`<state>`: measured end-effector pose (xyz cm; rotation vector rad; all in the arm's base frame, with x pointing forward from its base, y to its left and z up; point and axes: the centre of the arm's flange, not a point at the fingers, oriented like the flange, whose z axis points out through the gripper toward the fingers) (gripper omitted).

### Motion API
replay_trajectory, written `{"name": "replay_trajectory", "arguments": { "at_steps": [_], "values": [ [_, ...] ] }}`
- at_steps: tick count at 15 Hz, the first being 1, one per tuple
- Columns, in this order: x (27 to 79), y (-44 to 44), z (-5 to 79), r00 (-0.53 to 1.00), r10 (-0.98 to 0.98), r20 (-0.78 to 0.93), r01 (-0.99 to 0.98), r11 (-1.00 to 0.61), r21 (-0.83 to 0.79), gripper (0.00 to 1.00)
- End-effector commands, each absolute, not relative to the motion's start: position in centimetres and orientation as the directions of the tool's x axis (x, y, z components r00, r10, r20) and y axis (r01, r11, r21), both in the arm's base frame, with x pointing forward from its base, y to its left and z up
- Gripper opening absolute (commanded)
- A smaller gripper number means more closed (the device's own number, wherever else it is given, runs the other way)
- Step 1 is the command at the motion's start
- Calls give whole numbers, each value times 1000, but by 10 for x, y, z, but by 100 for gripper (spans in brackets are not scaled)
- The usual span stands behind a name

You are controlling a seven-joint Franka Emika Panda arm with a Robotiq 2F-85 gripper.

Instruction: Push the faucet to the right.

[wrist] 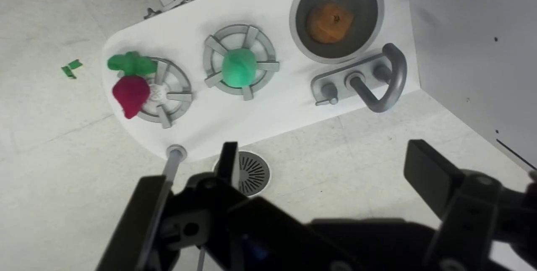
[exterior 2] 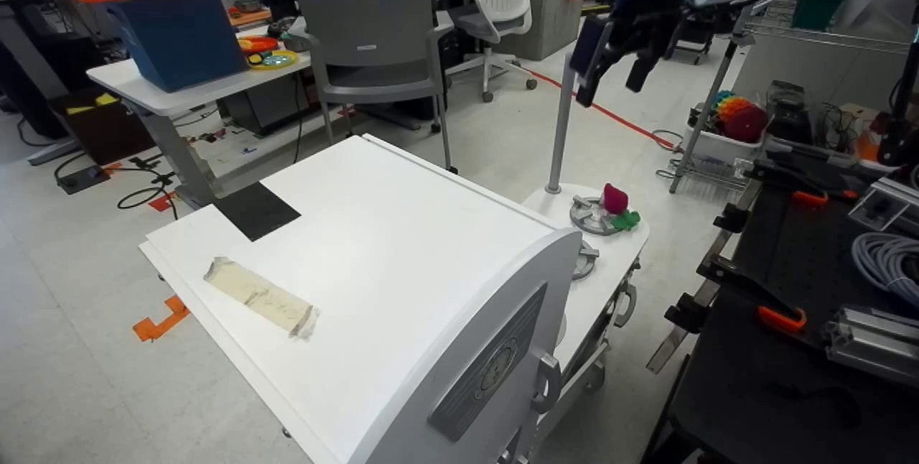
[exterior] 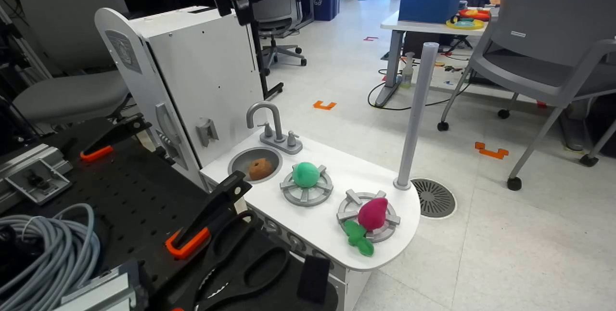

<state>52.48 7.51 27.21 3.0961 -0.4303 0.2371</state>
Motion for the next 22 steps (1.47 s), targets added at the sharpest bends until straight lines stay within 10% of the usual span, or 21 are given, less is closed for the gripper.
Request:
{"name": "replay_trajectory", "arguments": {
  "at_steps": [1,22],
  "values": [
    [591,98,207,951,-272,145,-264,-962,-73,100],
    [658,202,-28,978,-209,10,-208,-978,-32,100]
  ]
}}
